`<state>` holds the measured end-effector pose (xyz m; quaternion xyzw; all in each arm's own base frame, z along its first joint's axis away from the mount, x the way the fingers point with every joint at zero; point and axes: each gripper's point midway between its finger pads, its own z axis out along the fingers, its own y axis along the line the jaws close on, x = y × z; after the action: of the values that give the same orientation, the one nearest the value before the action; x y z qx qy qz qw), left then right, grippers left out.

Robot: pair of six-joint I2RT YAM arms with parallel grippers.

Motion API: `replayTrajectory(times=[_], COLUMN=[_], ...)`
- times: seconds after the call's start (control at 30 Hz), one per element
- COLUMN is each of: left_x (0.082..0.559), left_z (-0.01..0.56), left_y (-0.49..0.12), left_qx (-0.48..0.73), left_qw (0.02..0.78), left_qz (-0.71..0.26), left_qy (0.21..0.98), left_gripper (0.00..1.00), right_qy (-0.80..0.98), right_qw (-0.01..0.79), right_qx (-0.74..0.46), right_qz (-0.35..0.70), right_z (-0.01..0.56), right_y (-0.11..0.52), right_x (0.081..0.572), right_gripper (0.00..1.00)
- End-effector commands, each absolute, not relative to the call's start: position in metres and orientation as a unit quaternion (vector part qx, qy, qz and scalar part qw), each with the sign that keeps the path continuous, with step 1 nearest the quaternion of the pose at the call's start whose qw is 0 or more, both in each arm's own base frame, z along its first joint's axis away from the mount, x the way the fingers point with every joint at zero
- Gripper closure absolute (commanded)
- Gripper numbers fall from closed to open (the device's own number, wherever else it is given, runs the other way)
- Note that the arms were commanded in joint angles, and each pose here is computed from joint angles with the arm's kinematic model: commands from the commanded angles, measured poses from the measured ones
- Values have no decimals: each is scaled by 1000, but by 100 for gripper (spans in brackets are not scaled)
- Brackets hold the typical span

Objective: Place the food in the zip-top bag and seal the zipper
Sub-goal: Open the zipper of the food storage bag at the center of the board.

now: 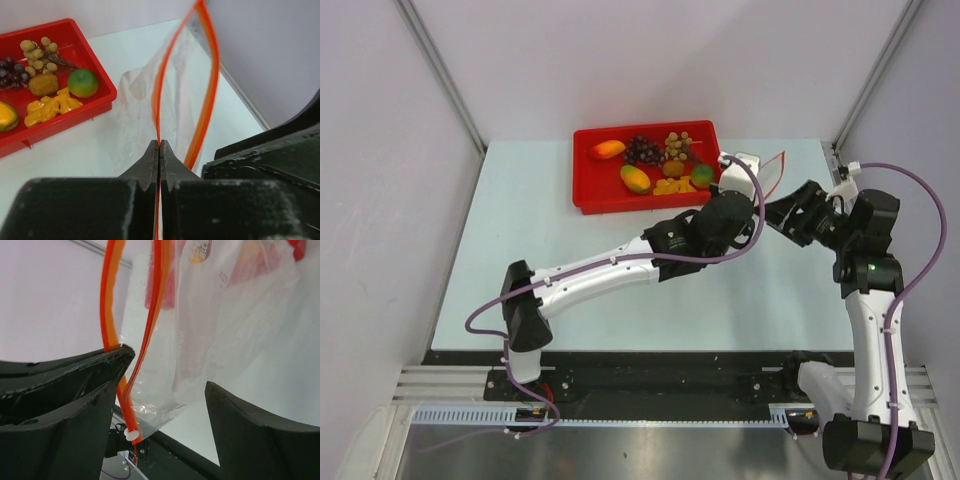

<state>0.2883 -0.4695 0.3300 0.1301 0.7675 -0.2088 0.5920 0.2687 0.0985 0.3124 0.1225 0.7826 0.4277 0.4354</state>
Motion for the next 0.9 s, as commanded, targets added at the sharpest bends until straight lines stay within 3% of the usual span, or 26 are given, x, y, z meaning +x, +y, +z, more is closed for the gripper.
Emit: replayTrajectory(times=[0.0,0.2,0.5,0.7,0.87], left_x=[282,278,282,287,296], left_z=[349,344,343,350,343], left_y=[-479,-487,-486,-466,-437], left_qx=[134,154,172,161,139], left_qw=[619,630,657,652,631], left_qz=[-218,-193,-148,-163,-180], left_qy=[743,736,719,722,742], left_gripper=[100,100,100,100,100], right_qy=[783,783,810,849,861], right_qw=[434,443,417,394,396], right_qx=[137,145,161,153,138], right_qz=[425,411,380,316,288], right_z=[315,317,290,257,251], right_y=[97,98,96,73,50], right_x=[284,294,292,282,269], right_gripper=[27,51,55,73,79])
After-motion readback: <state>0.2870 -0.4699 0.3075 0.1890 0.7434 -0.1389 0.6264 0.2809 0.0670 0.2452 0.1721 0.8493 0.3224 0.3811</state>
